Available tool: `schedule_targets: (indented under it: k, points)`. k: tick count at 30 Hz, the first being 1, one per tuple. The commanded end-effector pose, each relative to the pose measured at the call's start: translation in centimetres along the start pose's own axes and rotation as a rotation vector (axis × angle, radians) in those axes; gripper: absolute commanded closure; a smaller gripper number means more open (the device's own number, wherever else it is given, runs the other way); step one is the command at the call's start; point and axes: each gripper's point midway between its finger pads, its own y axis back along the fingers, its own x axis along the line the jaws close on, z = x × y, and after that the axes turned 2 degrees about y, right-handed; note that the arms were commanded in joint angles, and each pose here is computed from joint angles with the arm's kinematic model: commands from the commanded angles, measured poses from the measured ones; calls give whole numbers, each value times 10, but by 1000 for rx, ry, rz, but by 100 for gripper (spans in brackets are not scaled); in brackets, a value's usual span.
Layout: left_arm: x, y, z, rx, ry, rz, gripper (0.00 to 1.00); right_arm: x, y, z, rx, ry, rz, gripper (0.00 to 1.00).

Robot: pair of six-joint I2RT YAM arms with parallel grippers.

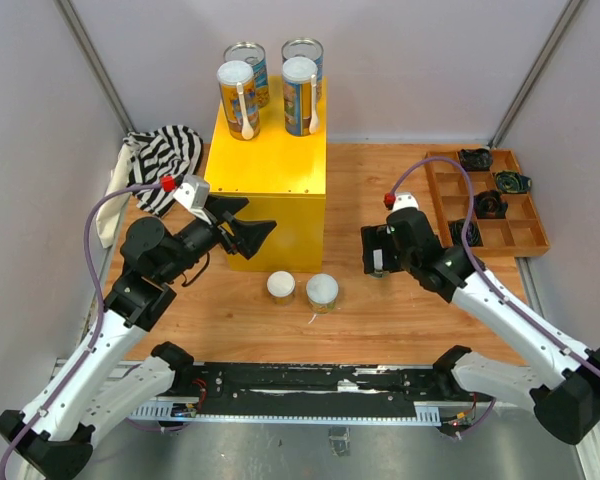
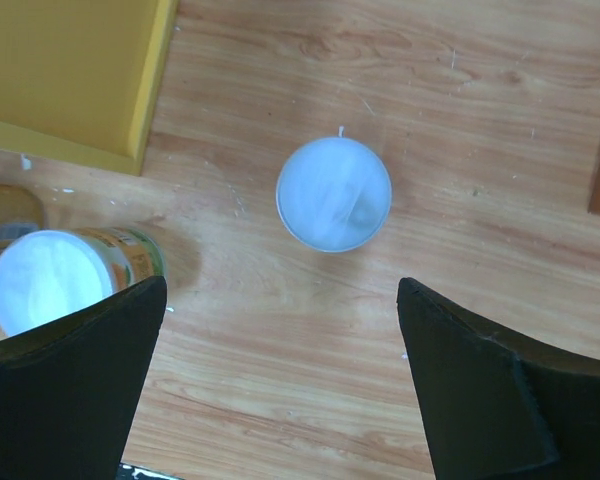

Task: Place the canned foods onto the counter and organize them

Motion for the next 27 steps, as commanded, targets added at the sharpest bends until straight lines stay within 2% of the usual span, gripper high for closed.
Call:
schedule_targets:
  k: [1, 27]
  points:
    - [-1, 4, -6, 4, 16, -1, 6, -13, -14, -15, 60, -33, -67, 2]
    - [2, 3, -15, 15, 42, 6, 6, -31, -72, -48, 242, -57, -65, 2]
